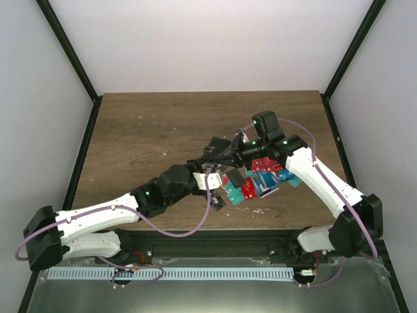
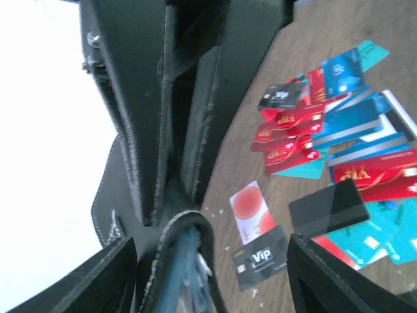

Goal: Put the credit cards into the card holder
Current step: Place the credit card at the center of the board.

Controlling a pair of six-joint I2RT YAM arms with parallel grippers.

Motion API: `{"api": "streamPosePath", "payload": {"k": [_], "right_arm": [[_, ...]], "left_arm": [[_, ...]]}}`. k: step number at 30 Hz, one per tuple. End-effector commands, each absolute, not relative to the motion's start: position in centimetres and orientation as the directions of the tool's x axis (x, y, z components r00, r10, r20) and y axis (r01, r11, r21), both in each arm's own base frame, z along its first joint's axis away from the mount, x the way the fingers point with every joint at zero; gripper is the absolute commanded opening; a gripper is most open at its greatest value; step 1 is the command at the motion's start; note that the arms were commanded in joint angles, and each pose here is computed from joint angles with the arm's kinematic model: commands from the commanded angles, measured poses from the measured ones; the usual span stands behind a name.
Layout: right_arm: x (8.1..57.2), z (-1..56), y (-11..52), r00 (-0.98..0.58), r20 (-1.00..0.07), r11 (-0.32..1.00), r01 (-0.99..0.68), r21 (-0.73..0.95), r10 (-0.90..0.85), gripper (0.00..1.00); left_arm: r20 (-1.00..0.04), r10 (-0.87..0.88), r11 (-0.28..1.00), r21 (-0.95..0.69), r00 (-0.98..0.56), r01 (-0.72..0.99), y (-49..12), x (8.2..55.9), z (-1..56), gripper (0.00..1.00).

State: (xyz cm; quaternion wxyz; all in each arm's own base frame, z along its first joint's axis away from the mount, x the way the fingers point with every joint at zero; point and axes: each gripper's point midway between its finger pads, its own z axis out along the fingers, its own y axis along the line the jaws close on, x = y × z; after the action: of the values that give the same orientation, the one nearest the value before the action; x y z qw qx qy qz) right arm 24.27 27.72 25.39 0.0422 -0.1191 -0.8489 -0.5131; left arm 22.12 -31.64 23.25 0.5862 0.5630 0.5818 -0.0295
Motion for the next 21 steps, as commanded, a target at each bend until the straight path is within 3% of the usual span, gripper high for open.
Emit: {"api": "streamPosePath", "payload": {"k": [1,3,7,11,14,15,18,21], "right_arm": [[23.6,27.5,27.9,-0.979,0.167,0.402,0.2,0.893,0.116,0.01],[23.5,27.6,28.0,-0.98,0.169,0.4,0.199,0.895,0.11,0.01],[23.6,28.0,28.0,-0.98,0.169,0.397,0.197,0.896,0.104,0.01],[23.6,28.5,28.2,-0.98,0.174,0.385,0.197,0.902,0.095,0.01],[23.7,29.0,28.3,-0.982,0.165,0.377,0.188,0.907,0.092,0.01],[23.7,29.0,28.3,-0.983,0.161,0.375,0.185,0.908,0.093,0.05],[24.3,29.2,28.0,-0.988,0.124,0.372,0.152,0.916,0.096,0.29],[25.7,29.6,26.5,-0.992,0.058,0.366,0.097,0.926,0.116,0.48]], "left_arm": [[-0.681,0.638,0.41,0.696,0.36,0.589,-32.0,23.9,25.2,0.55],[-0.671,0.65,0.42,0.709,0.357,0.567,-32.0,24.4,25.2,0.4],[-0.667,0.665,0.454,0.719,0.337,0.527,-31.8,25.4,25.5,0.2],[-0.659,0.68,0.463,0.726,0.321,0.509,-31.5,26.0,25.5,0.06],[-0.692,0.656,0.504,0.698,0.3,0.508,-31.0,26.4,26.2,0.04],[-0.712,0.643,0.526,0.679,0.283,0.512,-30.7,26.6,26.5,0.04],[-0.79,0.576,0.612,0.588,0.211,0.529,-29.9,27.5,28.1,0.04],[-0.903,0.422,0.748,0.398,0.083,0.531,-28.7,28.6,30.3,0.04]]}}
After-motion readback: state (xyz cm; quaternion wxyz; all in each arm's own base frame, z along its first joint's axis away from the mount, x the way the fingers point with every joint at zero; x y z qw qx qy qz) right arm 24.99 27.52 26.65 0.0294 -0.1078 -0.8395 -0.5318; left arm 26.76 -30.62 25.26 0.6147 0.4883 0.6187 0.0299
